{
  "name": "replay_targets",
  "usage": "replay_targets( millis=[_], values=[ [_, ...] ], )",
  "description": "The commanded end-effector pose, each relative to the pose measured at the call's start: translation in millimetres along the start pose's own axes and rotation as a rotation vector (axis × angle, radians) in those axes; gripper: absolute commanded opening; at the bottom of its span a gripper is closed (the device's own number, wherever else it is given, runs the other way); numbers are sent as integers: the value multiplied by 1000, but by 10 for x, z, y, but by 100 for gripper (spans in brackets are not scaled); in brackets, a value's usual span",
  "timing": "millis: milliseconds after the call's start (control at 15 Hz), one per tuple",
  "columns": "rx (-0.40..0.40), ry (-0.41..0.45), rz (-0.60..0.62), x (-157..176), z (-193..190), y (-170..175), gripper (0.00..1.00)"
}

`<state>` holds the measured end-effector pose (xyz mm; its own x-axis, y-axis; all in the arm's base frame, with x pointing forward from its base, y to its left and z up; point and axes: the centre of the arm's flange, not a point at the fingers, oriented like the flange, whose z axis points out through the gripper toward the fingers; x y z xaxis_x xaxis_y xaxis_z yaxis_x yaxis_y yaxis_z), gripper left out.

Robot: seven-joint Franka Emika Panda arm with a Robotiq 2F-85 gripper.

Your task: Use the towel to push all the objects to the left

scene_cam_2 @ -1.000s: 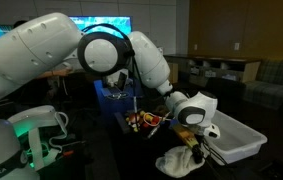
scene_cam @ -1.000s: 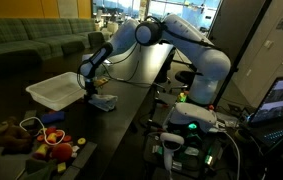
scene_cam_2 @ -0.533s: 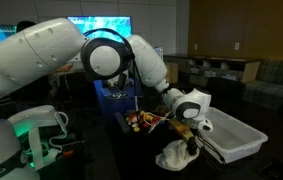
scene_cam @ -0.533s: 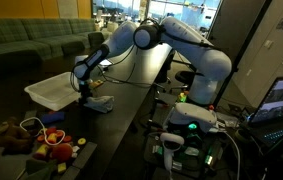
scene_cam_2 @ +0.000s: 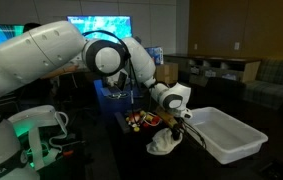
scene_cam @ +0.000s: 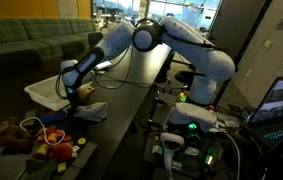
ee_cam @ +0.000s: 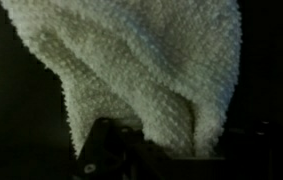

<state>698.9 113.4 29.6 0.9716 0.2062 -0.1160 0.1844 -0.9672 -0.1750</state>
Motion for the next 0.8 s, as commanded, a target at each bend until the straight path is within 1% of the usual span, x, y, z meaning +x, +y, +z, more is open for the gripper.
replay_targets(
  millis=[0,67,267,467,600,733],
  values=[
    [-12,29,0,223,31,-397,3],
    [-19,46,-2,288,71,-529,3],
    [-13,73,-23,377,14,-879,3],
    [8,96,-65,442,-9,-1285,3],
    [26,104,-93,432,-55,-1506,3],
    [38,106,-118,396,-167,-1643,3]
  ],
)
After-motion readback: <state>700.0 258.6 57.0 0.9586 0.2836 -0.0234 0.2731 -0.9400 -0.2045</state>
